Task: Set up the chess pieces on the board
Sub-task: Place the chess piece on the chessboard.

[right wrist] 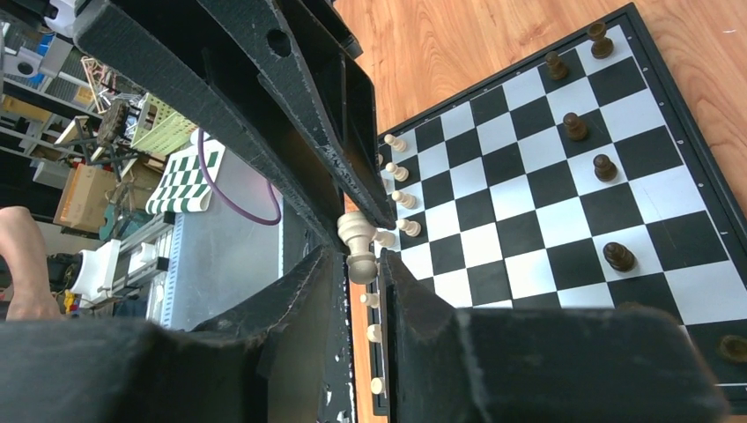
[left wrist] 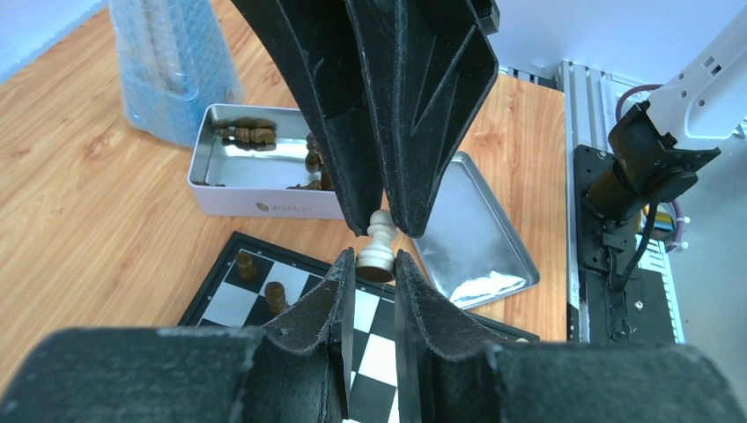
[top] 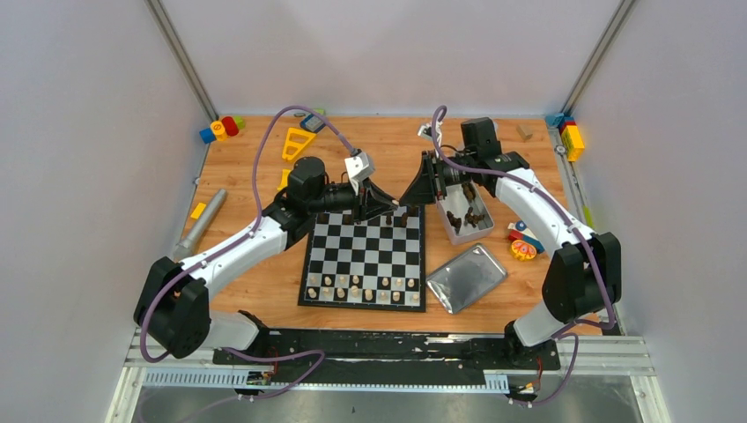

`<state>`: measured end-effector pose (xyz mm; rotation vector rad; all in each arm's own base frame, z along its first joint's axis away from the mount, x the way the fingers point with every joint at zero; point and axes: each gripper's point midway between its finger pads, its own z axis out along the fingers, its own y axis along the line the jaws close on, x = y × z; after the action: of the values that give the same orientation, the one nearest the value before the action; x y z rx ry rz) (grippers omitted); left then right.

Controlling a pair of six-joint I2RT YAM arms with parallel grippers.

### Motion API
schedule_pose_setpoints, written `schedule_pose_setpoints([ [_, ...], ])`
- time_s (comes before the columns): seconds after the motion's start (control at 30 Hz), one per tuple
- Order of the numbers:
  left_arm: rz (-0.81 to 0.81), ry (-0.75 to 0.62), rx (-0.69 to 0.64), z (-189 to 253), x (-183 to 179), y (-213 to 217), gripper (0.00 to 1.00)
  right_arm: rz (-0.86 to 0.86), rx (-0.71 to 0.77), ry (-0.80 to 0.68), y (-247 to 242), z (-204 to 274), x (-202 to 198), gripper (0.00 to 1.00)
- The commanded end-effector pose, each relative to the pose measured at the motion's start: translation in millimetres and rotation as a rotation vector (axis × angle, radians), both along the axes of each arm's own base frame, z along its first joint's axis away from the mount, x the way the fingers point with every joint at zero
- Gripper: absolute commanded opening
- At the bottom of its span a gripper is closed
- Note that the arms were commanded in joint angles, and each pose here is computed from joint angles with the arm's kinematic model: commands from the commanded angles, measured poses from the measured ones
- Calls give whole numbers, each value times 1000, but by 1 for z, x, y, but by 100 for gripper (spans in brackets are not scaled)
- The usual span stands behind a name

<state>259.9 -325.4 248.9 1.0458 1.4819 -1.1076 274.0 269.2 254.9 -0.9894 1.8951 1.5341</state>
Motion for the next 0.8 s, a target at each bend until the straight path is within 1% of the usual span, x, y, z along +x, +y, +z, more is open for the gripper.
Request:
schedule_pose_setpoints([
  [0.0, 14, -35, -30, 10, 5, -1, 0, 55, 42, -39, 5, 8, -8, 27],
  [0.13, 17, -43, -33, 13, 6, -1, 0, 58, 44, -40, 6, 7, -9, 24],
  [0.27, 19, -45, -33, 13, 6, -1, 0, 64, 51, -43, 5, 10, -10, 18],
  [0.43, 20, -49, -20, 8, 6, 1, 0, 60, 50, -64, 5, 13, -11, 4],
  [0.5, 25, -56, -4, 5, 6, 3, 10, 51, 46, -87, 4, 17, -11, 0],
  [0.53, 28, -77, 5, 5, 7, 4, 21, 45, 43, -101, 3, 19, -10, 0],
  [0.57, 29, -69, 20, 1, 5, 6, 27, 37, 38, -117, 2, 20, -10, 0],
  [0.6, 33, -106, 36, 2, 7, 8, 39, 27, 29, -136, 1, 21, -9, 0],
  [0.63, 34, -105, 61, -3, 6, 12, 44, 16, 14, -154, 0, 21, -8, 0],
  [0.67, 38, -152, 77, 1, 7, 15, 58, 1, -4, -174, -2, 20, -6, 0],
  [0.7, 39, -142, 114, -6, 5, 21, 66, -12, -26, -194, -4, 18, -4, 0],
  [0.73, 44, -203, 136, 0, 7, 26, 77, -24, -51, -214, -5, 16, -2, 0],
  [0.77, 46, -178, 189, -11, 4, 34, 81, -33, -76, -233, -7, 14, -1, 0],
])
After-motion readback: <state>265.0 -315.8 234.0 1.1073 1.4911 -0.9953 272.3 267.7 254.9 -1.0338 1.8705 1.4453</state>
